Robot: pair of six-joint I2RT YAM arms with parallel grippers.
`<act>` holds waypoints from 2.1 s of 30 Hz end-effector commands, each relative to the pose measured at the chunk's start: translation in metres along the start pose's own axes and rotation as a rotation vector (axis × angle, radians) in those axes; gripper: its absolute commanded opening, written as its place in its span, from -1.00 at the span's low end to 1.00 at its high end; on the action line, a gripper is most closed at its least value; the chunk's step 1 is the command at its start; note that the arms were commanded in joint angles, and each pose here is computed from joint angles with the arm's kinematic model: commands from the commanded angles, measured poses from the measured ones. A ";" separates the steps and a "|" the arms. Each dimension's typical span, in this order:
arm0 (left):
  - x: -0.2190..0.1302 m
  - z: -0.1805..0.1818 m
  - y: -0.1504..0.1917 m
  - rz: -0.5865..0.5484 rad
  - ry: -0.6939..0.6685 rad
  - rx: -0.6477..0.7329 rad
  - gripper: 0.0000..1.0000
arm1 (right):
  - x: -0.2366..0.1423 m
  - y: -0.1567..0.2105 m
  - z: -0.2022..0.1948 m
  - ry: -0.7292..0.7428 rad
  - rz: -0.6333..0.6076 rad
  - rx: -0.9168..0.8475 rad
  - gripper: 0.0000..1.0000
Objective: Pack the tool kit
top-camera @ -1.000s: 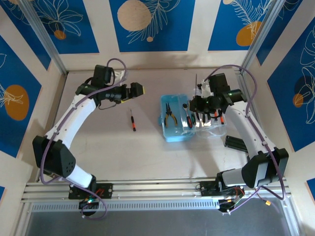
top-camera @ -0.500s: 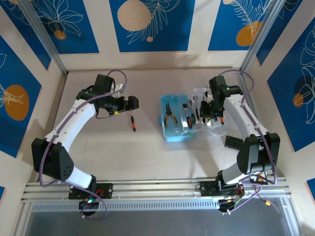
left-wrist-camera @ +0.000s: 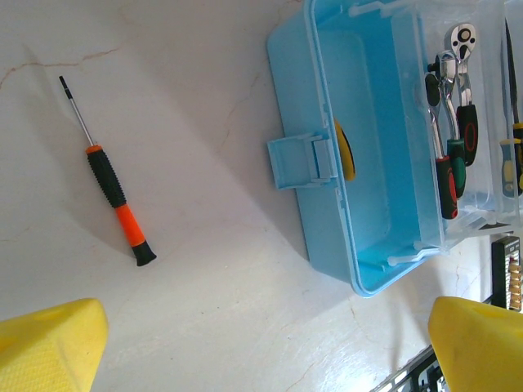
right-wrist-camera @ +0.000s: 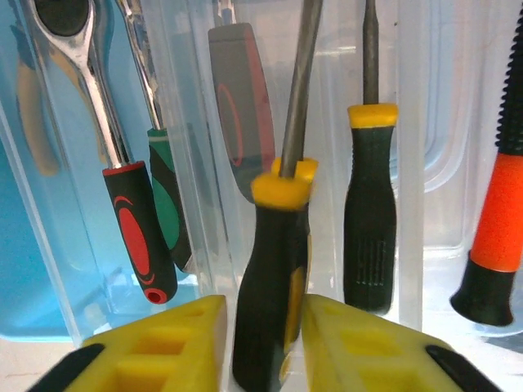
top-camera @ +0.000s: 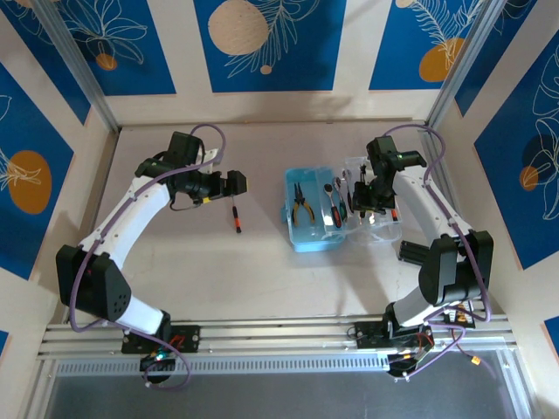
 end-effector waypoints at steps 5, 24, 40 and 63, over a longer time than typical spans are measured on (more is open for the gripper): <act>0.009 0.013 0.008 0.038 -0.040 0.003 0.99 | -0.019 -0.001 0.003 0.005 -0.018 -0.020 -0.15; 0.086 0.073 0.056 0.272 -0.256 -0.020 0.95 | -0.049 0.004 0.028 -0.040 -0.079 -0.103 0.95; 0.150 0.105 0.046 0.350 -0.476 0.038 0.26 | -0.040 0.009 0.040 -0.042 -0.044 -0.149 0.98; 0.162 0.080 0.039 0.346 -0.341 0.048 -1.00 | -0.044 0.011 0.038 -0.079 -0.065 -0.147 0.98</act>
Point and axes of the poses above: each hand's point on the last joint's axis, 136 mm out from that joint toward the fingers, its own x axis out along the fingers, its own z axis along the line the jaws close on, y = z × x, the point moved 3 cm from there along -x, back along the fingers, and after that the axes turned 5 degrees about x, right-handed, at the moved point
